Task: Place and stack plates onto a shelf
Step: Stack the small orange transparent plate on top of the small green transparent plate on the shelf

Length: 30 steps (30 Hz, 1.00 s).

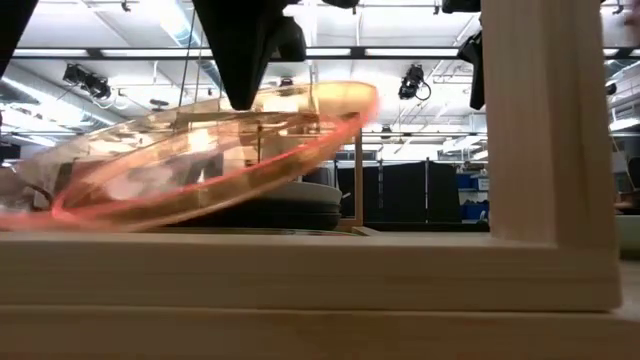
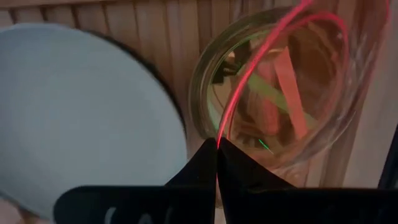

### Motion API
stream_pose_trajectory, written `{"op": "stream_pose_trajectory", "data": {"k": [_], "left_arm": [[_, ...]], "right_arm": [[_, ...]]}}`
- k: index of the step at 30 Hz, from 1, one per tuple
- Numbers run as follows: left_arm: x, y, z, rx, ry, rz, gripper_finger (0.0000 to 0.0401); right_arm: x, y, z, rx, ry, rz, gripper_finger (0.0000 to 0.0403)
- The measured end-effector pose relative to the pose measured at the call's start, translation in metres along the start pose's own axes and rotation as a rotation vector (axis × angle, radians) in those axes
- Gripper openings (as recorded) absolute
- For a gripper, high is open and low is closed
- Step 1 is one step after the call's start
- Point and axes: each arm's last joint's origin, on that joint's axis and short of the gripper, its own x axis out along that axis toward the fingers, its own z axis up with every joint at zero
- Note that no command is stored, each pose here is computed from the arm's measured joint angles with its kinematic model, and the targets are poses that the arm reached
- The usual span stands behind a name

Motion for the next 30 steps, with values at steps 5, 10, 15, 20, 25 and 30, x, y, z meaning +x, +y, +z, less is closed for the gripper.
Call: {"op": "stream_pose_trajectory", "data": {"k": [5,10,15,20,25,30], "left_arm": [[0.007,-0.002,0.004,0.002,-0.005,-0.005,0.0009],[0.015,-0.005,0.006,0.008,0.009,-0.002,0.0009],[0.016,-0.005,0.005,0.009,0.016,0.001,0.0009],[0.017,-0.006,0.005,-0.012,0.02,0.004,0.001],[0.017,-0.007,0.005,-0.015,0.02,0.004,0.0027],[0.017,-0.007,0.005,-0.014,0.02,0.004,0.0059]], "right_arm": [[0.0,0.0,0.001,0.002,-0.01,0.003,0.0195],[0.0,0.0,0.001,0.002,-0.011,0.003,0.0195],[0.0,0.0,0.002,0.001,-0.016,0.004,0.0195],[0.0,0.0,0.002,0.001,-0.016,0.004,0.0195],[0.0,0.0,0.002,0.001,-0.016,0.004,0.0195],[0.0,0.0,0.002,0.001,-0.016,0.004,0.0195]]}}
